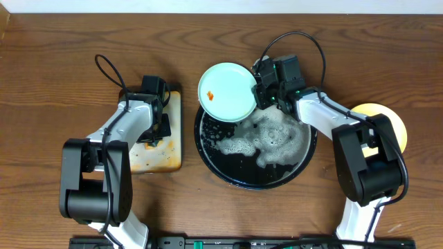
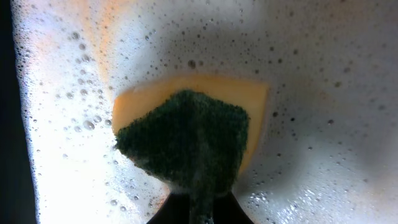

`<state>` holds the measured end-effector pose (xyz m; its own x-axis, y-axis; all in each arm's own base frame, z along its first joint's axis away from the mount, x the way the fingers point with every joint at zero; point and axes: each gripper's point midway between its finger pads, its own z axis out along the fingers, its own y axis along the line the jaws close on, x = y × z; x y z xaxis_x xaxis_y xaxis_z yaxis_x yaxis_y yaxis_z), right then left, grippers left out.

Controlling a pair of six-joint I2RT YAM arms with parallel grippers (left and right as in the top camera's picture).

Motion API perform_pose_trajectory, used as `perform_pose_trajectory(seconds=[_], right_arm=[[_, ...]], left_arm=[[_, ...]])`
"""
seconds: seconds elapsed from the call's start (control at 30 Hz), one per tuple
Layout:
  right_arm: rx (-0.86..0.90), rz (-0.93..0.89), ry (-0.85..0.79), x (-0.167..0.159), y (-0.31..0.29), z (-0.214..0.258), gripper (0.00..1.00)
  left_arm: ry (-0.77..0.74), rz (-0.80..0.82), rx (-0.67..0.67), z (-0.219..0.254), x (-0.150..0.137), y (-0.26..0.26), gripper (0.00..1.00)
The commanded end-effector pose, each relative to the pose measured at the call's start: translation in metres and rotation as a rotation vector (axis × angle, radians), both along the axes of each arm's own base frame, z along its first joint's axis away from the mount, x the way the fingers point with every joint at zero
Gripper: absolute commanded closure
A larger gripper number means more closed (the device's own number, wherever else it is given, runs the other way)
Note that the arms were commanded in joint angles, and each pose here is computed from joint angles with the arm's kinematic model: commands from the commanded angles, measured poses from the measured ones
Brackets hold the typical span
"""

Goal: Clean dirty plates on tray and stack at the side
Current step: 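Grip the rim of the sauce-stained pale green plate with the right gripper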

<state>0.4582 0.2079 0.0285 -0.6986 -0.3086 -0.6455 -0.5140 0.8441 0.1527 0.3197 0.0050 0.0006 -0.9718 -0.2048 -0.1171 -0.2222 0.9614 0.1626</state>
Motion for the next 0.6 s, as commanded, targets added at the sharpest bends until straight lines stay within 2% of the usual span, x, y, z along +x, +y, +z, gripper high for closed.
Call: perform_pose_trajectory(seconds=[0.0,0.07,0.2,0.37,0.47,0.53,0.57], right_arm=[[-0.033,-0.010,0.021,-0.003,-0.001,-0.011,0.93],[-0.039,-0.010,0.036,-0.005,-0.002,-0.014,0.99],[-0.033,-0.063,0.051,-0.006,-0.007,-0.008,0.99],[-0.075,-0.192,0.038,-0.008,-0.028,0.027,0.99],[-0.038,-0.159,0.018,-0.014,-0.022,0.050,0.99],[0.002,-0.051,0.005,-0.019,-0.005,0.057,0.99],[0.017,0.000,0.000,-0.022,0.002,0.058,0.92]], left_arm=[[0.056,-0.011,-0.031,-0.010,-0.010,-0.004,0.92],[0.056,-0.011,-0.031,-0.010,-0.010,-0.004,0.92],[0.058,-0.011,-0.031,-0.010,-0.011,-0.004,0.92],[0.059,-0.011,-0.031,-0.010,-0.011,-0.004,0.92],[0.059,-0.011,-0.031,-0.010,-0.011,-0.004,0.92],[0.058,-0.011,-0.031,-0.010,-0.011,-0.004,0.92],[0.058,-0.011,-0.031,-0.010,-0.011,-0.004,0.92]])
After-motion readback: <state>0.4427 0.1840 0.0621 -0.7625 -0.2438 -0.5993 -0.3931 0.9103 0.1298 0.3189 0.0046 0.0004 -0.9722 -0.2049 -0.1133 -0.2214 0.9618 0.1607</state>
